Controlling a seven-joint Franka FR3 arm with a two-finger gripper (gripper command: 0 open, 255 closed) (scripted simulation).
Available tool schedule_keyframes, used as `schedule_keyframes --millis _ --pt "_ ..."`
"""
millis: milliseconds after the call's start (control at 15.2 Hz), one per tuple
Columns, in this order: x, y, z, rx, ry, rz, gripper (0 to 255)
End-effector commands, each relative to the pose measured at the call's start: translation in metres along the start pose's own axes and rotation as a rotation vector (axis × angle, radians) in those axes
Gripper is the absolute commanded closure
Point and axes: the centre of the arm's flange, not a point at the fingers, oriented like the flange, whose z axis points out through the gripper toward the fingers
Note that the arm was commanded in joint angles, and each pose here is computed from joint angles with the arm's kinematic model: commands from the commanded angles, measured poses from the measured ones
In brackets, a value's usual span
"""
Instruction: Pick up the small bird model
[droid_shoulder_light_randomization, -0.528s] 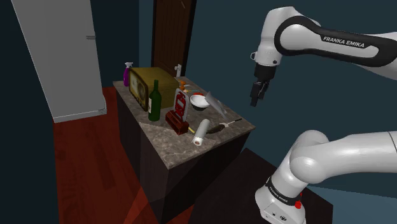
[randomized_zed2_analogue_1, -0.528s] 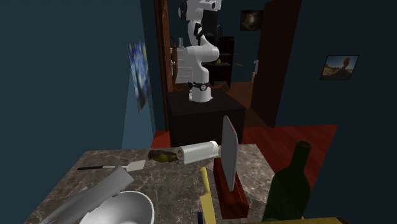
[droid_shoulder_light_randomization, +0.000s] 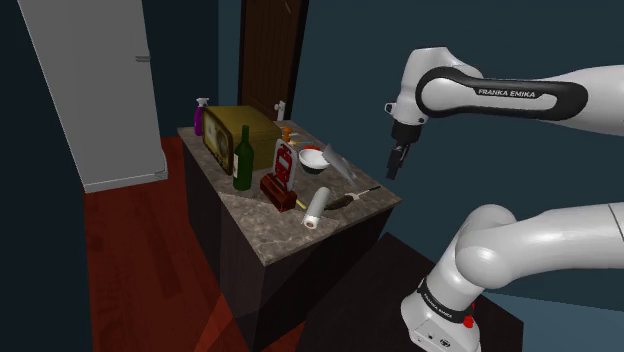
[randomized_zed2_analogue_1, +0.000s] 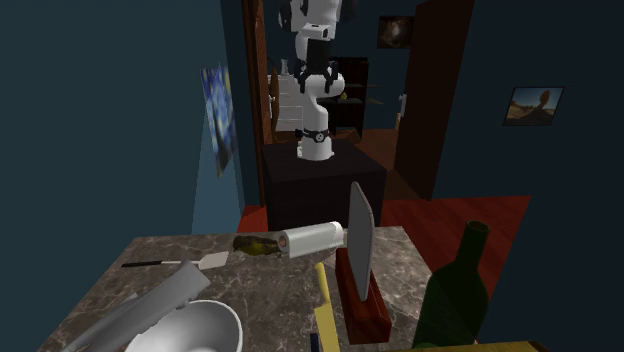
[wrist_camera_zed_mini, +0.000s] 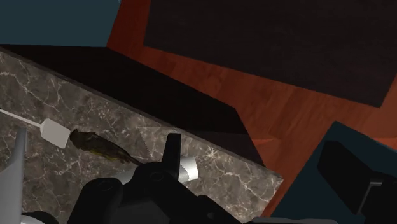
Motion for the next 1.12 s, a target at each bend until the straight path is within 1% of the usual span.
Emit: schedule_keyframes --millis 0,528,1056 --pt "0.005 0.013 0.018 -0.007 0.014 -0.042 0" --pt "0.038 0.065 0.099 -0.029 0.058 -0.198 0" --pt "0.082 0.113 0.177 -0.052 0.103 -0.354 0"
